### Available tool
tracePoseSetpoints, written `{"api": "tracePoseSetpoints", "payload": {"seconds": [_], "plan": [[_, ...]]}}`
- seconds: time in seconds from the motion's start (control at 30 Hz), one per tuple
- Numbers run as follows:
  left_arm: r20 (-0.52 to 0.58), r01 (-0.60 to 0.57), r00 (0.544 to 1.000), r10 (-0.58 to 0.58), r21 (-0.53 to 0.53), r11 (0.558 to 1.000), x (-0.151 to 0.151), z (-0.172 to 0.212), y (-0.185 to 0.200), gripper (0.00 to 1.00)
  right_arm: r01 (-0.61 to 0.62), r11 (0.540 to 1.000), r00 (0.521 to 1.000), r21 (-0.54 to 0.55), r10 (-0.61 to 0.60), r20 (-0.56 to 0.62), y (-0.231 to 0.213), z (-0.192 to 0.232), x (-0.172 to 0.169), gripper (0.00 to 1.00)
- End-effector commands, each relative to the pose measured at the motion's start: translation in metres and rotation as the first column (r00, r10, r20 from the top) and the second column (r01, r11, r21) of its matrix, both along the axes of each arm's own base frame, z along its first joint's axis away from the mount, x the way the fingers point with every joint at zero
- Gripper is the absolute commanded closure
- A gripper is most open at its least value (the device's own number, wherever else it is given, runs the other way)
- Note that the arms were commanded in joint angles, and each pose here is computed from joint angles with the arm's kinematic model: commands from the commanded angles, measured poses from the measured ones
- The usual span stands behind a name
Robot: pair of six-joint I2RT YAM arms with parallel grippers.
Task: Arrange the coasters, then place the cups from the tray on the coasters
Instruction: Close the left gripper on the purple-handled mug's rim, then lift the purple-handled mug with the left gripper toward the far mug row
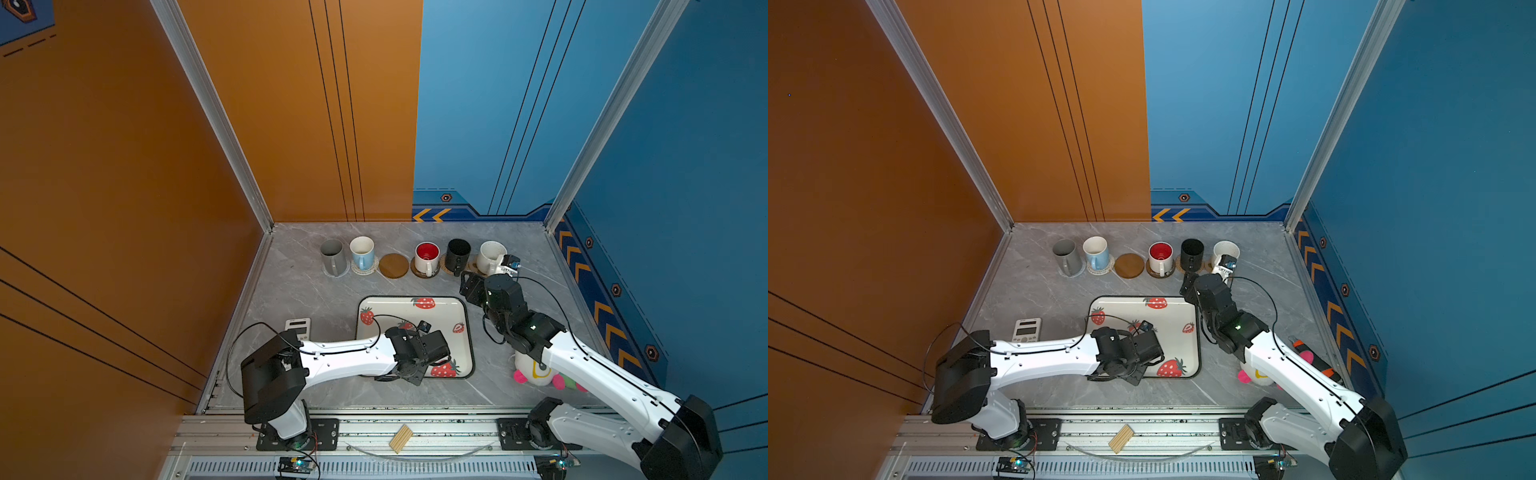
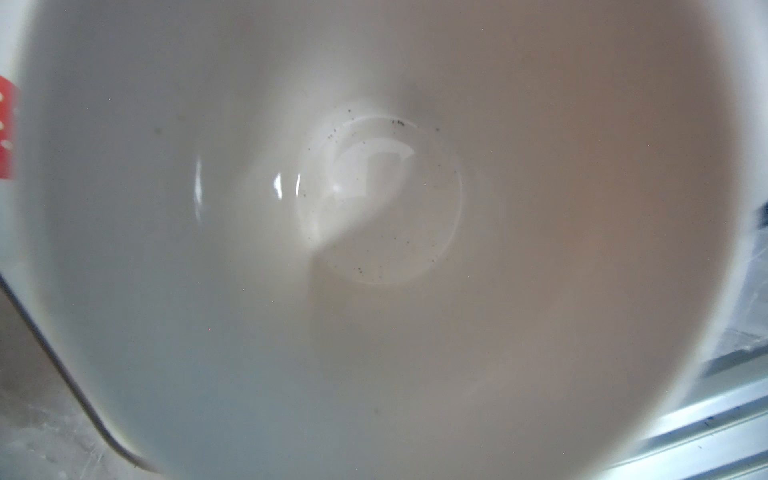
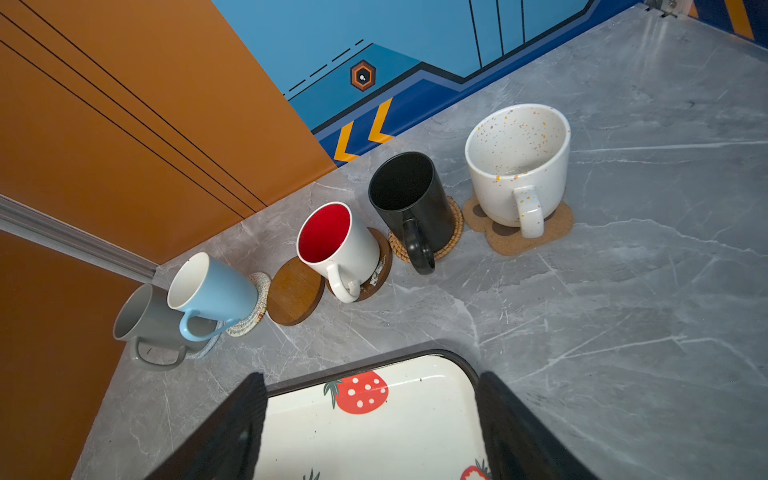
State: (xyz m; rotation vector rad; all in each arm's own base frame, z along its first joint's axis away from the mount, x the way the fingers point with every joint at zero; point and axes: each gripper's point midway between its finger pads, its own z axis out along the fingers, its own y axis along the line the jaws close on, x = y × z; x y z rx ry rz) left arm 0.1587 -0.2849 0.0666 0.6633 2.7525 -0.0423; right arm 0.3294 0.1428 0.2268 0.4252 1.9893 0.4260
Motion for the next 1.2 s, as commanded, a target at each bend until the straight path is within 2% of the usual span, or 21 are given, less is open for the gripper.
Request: {"api": "tracePoseSetpoints", "payload": {"seconds": [0.0,0.5,1.17], "plan": [[0.068,-0.038,0.997,0.042,-0.060,0.998,0.013,0.018,-0.001,1.00,0.005,1.000,1.000,0.020,-0.005,0.004,0.000,-0.001,0.002,0.22],[0.078,-0.062,0.995,0.069,-0.098,0.993,0.032,0.024,0.004,1.00,0.006,1.000,1.000,0.010,-0.006,-0.003,0.000,-0.002,0.003,0.22],[0.053,-0.087,0.994,0.094,-0.127,0.988,0.085,0.024,0.011,1.00,0.020,0.999,0.999,-0.032,-0.021,-0.030,0.004,-0.011,0.015,0.22]]}}
